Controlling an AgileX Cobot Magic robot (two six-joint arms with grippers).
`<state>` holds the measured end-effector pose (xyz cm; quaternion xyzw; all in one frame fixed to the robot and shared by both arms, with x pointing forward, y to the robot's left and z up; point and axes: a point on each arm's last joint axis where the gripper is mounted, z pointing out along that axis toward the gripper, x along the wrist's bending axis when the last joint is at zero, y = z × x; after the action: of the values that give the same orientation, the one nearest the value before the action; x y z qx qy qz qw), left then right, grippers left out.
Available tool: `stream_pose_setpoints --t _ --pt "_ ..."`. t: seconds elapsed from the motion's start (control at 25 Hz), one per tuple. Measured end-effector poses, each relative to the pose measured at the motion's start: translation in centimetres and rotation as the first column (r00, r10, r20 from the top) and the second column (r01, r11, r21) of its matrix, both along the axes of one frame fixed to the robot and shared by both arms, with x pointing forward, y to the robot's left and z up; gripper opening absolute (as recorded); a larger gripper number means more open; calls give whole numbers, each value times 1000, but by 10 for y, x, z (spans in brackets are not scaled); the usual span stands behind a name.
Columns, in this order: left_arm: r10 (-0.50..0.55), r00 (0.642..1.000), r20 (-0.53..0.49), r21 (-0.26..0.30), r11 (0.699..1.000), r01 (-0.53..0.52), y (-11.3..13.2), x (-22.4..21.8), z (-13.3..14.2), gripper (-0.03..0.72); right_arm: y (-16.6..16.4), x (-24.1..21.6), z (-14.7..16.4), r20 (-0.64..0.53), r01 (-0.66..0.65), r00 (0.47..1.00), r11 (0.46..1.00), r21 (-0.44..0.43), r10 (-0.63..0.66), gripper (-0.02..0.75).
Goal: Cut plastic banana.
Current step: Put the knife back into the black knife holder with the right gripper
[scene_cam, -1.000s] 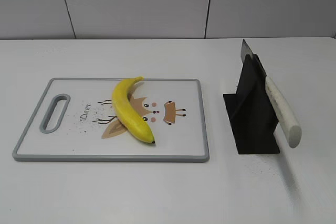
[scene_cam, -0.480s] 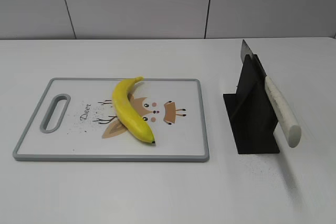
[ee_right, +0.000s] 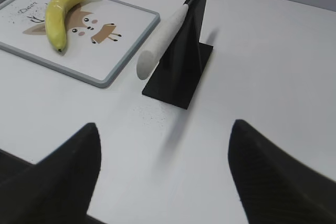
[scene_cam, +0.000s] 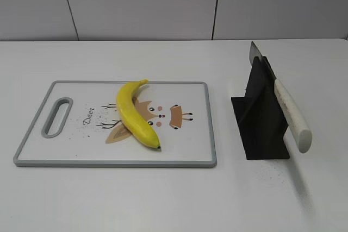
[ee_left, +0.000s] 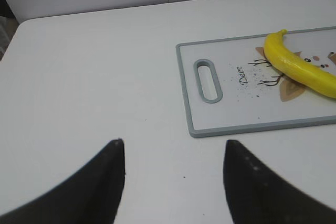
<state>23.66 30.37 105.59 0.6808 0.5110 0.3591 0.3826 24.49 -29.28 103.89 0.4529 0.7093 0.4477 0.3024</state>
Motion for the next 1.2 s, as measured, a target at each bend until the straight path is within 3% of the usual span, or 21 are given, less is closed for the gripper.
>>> stream_pose_setpoints --t 0.36,0.84,1.2 --pt "3 1000 0 -2 1000 -3 0 0 0 566 2 -1 0 -11 11 1000 1000 29 -10 590" --pt "90 996 -1 -3 996 -90 -1 0 0 566 2 2 0 -20 316 949 947 53 -315 590" --pt "92 996 -1 -4 996 -92 -1 0 0 563 2 2 0 -20 335 942 941 53 -334 590"
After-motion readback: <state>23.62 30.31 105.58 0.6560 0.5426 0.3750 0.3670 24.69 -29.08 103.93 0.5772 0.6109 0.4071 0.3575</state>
